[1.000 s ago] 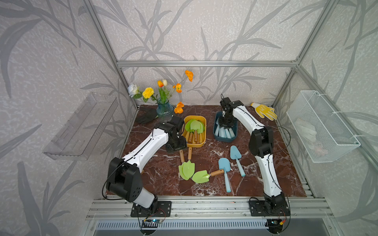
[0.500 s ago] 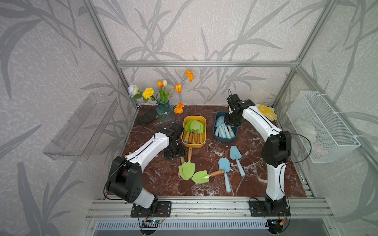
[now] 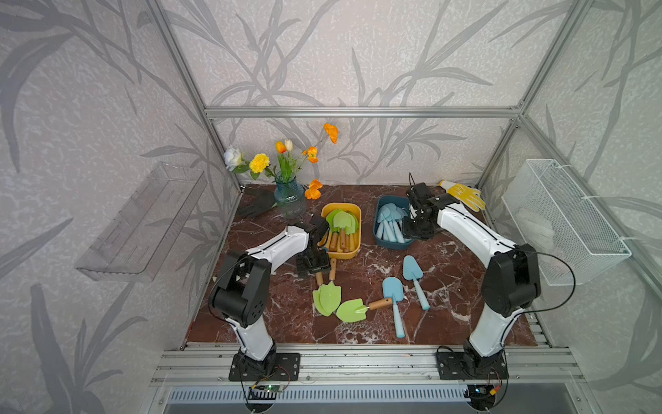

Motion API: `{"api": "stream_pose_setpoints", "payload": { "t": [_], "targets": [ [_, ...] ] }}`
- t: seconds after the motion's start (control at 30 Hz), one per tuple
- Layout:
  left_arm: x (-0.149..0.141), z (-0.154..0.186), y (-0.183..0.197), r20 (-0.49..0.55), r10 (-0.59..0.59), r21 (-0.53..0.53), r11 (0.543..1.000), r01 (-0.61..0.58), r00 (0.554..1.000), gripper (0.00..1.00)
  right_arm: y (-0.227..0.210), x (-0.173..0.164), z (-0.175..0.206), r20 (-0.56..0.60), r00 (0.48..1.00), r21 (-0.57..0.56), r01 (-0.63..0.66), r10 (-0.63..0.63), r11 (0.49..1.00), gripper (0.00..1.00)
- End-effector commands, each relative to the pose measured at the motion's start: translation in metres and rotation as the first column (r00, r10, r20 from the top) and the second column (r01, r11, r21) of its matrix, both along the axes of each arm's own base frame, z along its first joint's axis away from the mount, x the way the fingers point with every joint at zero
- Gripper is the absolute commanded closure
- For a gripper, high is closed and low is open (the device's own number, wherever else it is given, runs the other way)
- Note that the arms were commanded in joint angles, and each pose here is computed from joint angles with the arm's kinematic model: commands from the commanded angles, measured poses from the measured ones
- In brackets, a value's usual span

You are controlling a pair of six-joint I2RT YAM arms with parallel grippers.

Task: Sort the small shovels by color and place them into the storage box
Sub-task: Place the shovel in the storage box, then adjust the shovel at the center of the board.

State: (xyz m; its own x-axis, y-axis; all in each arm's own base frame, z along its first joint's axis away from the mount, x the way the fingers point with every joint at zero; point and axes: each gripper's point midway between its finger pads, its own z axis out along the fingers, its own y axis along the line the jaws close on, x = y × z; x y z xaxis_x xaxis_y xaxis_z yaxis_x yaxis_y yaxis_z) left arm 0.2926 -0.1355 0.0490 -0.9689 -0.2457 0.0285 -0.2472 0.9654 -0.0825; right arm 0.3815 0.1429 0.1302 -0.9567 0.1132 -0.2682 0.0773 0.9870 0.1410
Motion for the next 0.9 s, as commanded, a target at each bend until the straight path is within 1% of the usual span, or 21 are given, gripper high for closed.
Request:
{"api": "stream_pose_setpoints", "payload": {
  "t": [0.0,0.1,0.2,0.33,0.4,0.53,0.67,0.87],
  "targets": [
    [0.026,0.001,0.007,0.052,0.017,0.06,0.998,-0.02,0.999,0.31,-0.003,0.0,0.024,0.076,0.997,0.016,-0.006,0.005,1.0,0.6],
    [0.029,-0.006,0.016,0.029,0.053,0.109,0.993,-0.056,0.998,0.33,-0.005,-0.003,0.025,0.082,0.997,0.016,-0.005,0.004,1.0,0.6],
    [0.023,-0.012,0.024,0.007,0.092,0.127,0.988,-0.093,0.996,0.34,-0.006,-0.005,0.021,0.071,0.997,0.011,-0.008,0.007,1.0,0.6],
    [0.006,-0.017,0.032,-0.028,0.113,0.143,0.984,-0.108,0.993,0.36,-0.006,-0.009,0.014,0.057,0.998,0.01,-0.009,0.008,1.0,0.6],
    [-0.003,-0.016,0.036,-0.044,0.113,0.153,0.983,-0.105,0.993,0.4,-0.005,-0.01,0.011,0.051,0.999,0.015,-0.009,0.008,1.0,0.6],
    [-0.029,-0.011,0.047,-0.078,0.099,0.176,0.981,-0.084,0.992,0.41,-0.002,-0.01,0.01,0.05,0.999,0.034,-0.011,0.009,0.999,0.6],
    [-0.061,-0.001,0.059,-0.122,0.094,0.197,0.978,-0.069,0.988,0.41,0.0,-0.009,0.008,0.047,0.999,0.044,-0.009,0.007,0.999,0.6],
    [-0.108,0.014,0.056,-0.174,0.121,0.122,0.987,-0.101,0.977,0.41,0.002,-0.013,-0.002,0.03,1.0,0.061,-0.001,-0.001,0.998,0.6]
  ]
}}
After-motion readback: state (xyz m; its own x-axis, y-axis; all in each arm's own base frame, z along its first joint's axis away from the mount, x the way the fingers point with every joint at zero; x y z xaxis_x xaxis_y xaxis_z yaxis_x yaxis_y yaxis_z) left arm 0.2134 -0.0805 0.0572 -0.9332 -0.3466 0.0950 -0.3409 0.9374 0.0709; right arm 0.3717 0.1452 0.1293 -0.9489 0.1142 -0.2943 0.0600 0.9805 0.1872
